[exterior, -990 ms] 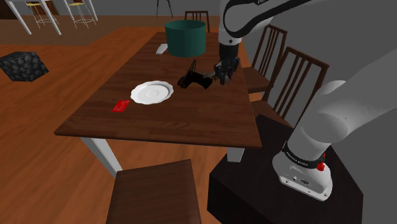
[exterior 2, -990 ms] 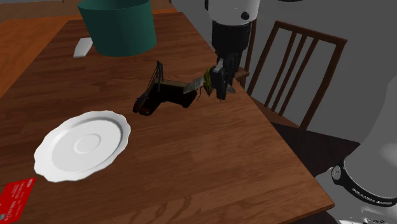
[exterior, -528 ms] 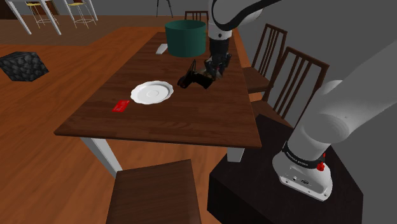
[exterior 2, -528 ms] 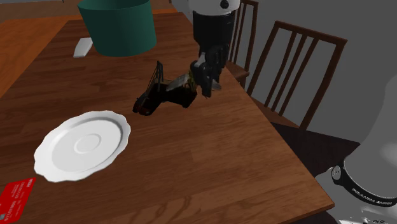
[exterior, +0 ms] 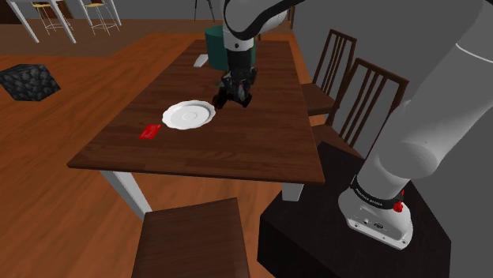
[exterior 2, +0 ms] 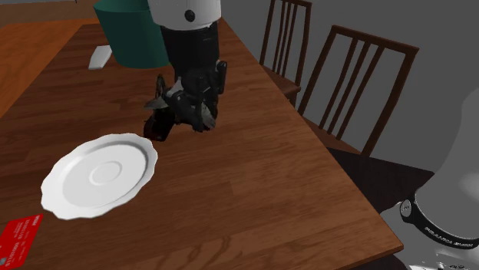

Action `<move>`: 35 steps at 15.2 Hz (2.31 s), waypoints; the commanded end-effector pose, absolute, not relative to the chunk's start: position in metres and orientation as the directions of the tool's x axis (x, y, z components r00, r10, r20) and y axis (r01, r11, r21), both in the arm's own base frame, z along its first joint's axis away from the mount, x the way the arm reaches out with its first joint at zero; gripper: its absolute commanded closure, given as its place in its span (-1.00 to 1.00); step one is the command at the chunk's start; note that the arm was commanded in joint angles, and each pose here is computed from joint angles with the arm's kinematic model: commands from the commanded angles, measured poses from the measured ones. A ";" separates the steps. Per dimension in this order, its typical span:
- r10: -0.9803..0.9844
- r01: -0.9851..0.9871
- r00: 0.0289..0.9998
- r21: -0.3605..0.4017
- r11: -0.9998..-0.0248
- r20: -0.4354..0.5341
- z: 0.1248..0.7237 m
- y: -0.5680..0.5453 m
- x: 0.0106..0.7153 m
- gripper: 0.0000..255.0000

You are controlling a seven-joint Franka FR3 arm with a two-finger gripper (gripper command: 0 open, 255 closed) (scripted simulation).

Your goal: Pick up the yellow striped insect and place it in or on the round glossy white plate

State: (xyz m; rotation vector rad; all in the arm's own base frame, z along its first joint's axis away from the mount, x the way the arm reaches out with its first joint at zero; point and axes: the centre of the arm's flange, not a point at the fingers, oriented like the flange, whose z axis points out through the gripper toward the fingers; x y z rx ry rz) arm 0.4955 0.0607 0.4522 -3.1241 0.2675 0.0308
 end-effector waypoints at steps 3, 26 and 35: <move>-0.169 -0.169 0.985 -0.005 -0.986 -0.021 0.453 0.097 0.536 1.00; -0.169 -0.169 0.985 -0.005 -0.986 -0.021 0.383 0.186 0.635 1.00; -0.169 -0.169 0.985 -0.005 -0.986 -0.021 0.383 0.186 0.635 -1.00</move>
